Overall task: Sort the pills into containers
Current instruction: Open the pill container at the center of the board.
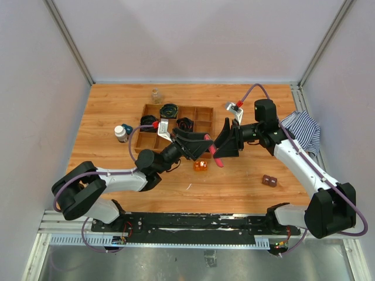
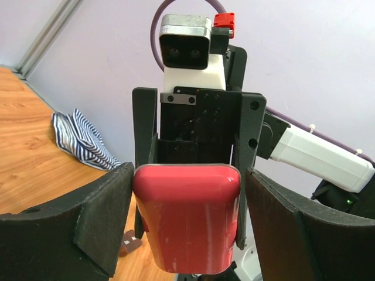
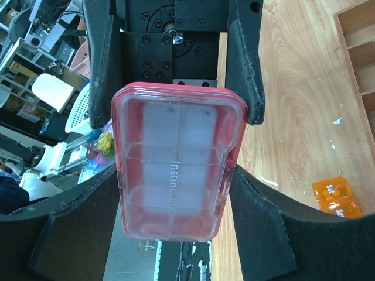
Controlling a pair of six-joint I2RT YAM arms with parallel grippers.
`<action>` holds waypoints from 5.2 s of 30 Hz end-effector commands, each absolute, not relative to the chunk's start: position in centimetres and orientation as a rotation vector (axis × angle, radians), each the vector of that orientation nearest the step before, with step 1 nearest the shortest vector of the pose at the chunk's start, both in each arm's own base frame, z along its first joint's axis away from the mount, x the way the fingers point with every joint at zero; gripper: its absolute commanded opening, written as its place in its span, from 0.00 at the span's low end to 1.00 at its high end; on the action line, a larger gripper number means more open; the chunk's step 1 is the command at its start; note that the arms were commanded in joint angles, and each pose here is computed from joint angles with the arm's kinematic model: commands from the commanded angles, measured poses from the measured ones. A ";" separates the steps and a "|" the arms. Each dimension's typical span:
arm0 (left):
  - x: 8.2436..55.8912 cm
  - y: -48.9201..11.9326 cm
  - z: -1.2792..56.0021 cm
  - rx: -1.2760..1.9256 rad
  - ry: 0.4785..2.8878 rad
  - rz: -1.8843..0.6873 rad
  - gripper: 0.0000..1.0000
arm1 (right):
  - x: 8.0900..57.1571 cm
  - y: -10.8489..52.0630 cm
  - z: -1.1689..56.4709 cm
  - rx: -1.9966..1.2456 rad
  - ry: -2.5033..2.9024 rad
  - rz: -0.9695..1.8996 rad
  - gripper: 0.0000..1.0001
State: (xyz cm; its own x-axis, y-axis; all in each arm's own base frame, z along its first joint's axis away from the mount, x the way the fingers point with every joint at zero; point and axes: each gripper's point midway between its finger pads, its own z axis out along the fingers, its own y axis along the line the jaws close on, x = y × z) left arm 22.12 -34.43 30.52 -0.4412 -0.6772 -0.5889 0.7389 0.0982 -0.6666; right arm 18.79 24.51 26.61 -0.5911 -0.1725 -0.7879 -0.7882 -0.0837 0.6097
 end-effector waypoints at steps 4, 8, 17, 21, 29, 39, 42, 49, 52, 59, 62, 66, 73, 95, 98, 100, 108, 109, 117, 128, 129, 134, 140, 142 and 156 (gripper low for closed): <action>20.9 -34.1 32.4 0.096 1.164 -1.634 0.82 | 18.4 24.6 26.9 -1.050 1.712 1.752 0.09; 20.8 -34.3 31.8 0.088 1.180 -1.640 0.80 | 18.5 24.6 27.0 -1.047 1.712 1.749 0.09; 20.7 -34.2 31.1 0.068 1.204 -1.644 0.76 | 18.7 24.5 27.0 -1.036 1.716 1.740 0.09; 20.8 -34.3 30.8 0.067 1.221 -1.640 0.78 | 18.8 24.4 26.9 -1.034 1.717 1.737 0.09; 20.8 -34.5 30.2 0.057 1.241 -1.641 0.77 | 18.8 24.4 27.0 -1.035 1.715 1.736 0.09; 20.6 -34.5 29.8 0.054 1.247 -1.655 0.72 | 18.9 24.4 26.9 -1.029 1.719 1.730 0.09; 20.5 -34.5 29.9 0.058 1.246 -1.657 0.71 | 19.0 24.4 26.9 -1.027 1.722 1.728 0.09; 20.0 -34.5 29.9 0.081 1.235 -1.676 0.75 | 19.0 24.5 26.7 -1.023 1.726 1.726 0.09; 19.8 -34.5 29.9 0.092 1.231 -1.678 0.76 | 19.1 24.5 26.7 -1.022 1.726 1.728 0.09; 19.8 -34.7 29.7 0.101 1.236 -1.675 0.76 | 19.1 24.4 26.7 -1.021 1.727 1.730 0.09; 19.9 -35.0 29.6 0.105 1.246 -1.675 0.76 | 19.0 24.5 26.6 -1.022 1.726 1.730 0.09; 20.0 -35.2 29.4 0.105 1.252 -1.673 0.74 | 19.1 24.5 26.6 -1.020 1.727 1.728 0.09; 19.9 -35.3 29.6 0.116 1.243 -1.672 0.61 | 19.1 24.5 26.5 -1.018 1.729 1.727 0.09; 19.6 -34.8 29.7 0.134 1.222 -1.658 0.00 | 19.2 24.3 26.7 -1.007 1.732 1.710 0.81; 19.8 -34.8 29.6 0.126 1.232 -1.653 0.00 | 19.1 24.3 26.8 -1.013 1.724 1.713 0.74; 19.8 -34.7 29.6 0.121 1.235 -1.655 0.00 | 19.0 24.3 26.8 -1.018 1.720 1.716 0.72; 20.0 -34.5 29.5 0.103 1.243 -1.663 0.00 | 18.7 24.2 27.0 -1.040 1.699 1.727 0.78; 20.1 -34.4 29.5 0.101 1.244 -1.661 0.00 | 18.7 24.2 26.9 -1.041 1.699 1.727 0.78; 20.2 -34.2 29.5 0.086 1.244 -1.666 0.00 | 18.5 24.3 26.8 -1.058 1.692 1.726 0.70; 19.4 -32.9 29.2 0.178 1.191 -1.751 0.00 | 17.6 24.2 27.8 -1.077 1.667 1.852 0.08; 19.4 -32.8 29.1 0.183 1.188 -1.761 0.00 | 17.6 24.2 27.8 -1.076 1.671 1.864 0.07; 19.6 -32.5 29.0 0.154 1.166 -1.818 0.00 | 17.5 24.3 27.8 -1.080 1.670 1.868 0.05; 20.8 -33.1 29.1 0.108 1.197 -1.764 0.00 | 17.9 24.5 27.3 -1.061 1.690 1.795 0.04; 21.2 -33.6 28.5 0.129 1.242 -1.707 0.00 | 17.9 24.5 27.3 -1.057 1.697 1.823 0.04; 20.9 -33.7 26.0 0.326 1.367 -1.611 0.00 | 17.2 24.1 28.5 -1.082 1.686 1.947 0.01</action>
